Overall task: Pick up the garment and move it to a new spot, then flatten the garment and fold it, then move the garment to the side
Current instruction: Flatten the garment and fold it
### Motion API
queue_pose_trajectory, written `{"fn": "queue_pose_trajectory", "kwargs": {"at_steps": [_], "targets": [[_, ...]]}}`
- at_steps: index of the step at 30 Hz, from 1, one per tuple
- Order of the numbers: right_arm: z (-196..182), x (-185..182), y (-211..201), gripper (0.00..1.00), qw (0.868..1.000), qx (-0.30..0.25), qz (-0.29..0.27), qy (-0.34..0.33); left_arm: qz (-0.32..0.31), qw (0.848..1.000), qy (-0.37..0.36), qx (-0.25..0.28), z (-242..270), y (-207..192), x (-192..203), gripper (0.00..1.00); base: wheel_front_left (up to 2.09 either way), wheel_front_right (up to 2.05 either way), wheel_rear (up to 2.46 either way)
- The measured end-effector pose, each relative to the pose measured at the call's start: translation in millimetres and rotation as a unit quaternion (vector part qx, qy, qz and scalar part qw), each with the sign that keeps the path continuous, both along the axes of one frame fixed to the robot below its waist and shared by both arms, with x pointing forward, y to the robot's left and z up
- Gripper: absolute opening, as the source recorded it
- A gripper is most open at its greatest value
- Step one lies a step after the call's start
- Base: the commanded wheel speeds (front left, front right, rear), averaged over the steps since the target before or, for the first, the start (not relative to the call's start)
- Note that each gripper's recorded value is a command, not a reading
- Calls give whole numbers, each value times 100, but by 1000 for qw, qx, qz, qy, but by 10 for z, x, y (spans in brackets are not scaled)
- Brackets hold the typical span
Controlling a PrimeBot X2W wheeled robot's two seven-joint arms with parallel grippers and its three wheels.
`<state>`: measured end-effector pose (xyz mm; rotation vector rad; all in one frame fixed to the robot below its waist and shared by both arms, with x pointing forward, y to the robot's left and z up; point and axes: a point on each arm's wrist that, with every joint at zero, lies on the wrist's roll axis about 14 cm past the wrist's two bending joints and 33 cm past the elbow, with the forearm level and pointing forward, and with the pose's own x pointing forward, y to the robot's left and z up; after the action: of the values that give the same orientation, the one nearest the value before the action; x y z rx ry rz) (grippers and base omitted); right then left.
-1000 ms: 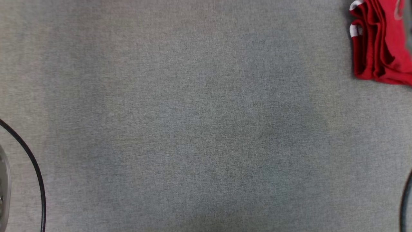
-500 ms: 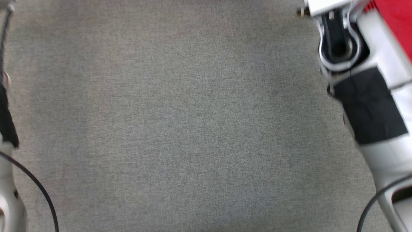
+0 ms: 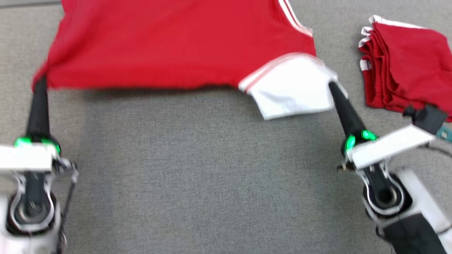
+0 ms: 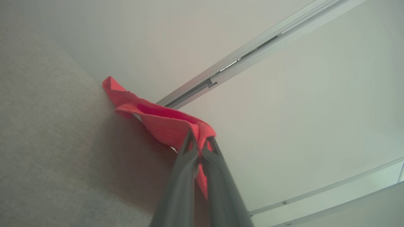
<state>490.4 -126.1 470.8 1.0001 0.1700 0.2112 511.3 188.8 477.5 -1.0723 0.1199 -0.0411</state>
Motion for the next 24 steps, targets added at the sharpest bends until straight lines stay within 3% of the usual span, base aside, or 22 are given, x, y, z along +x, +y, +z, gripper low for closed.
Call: {"fn": "queue_pose_trajectory", "kwargs": {"at_steps": [9,24], "targets": [[-167,-730,-55,0,995,73,0,70,55,997,47,-36,-297,107,-800,0,0,0,0],[-333,-1564,-167,0,990,55,8,132,59,994,84,-30,-427,34,-1619,0,0,0,0]]}}
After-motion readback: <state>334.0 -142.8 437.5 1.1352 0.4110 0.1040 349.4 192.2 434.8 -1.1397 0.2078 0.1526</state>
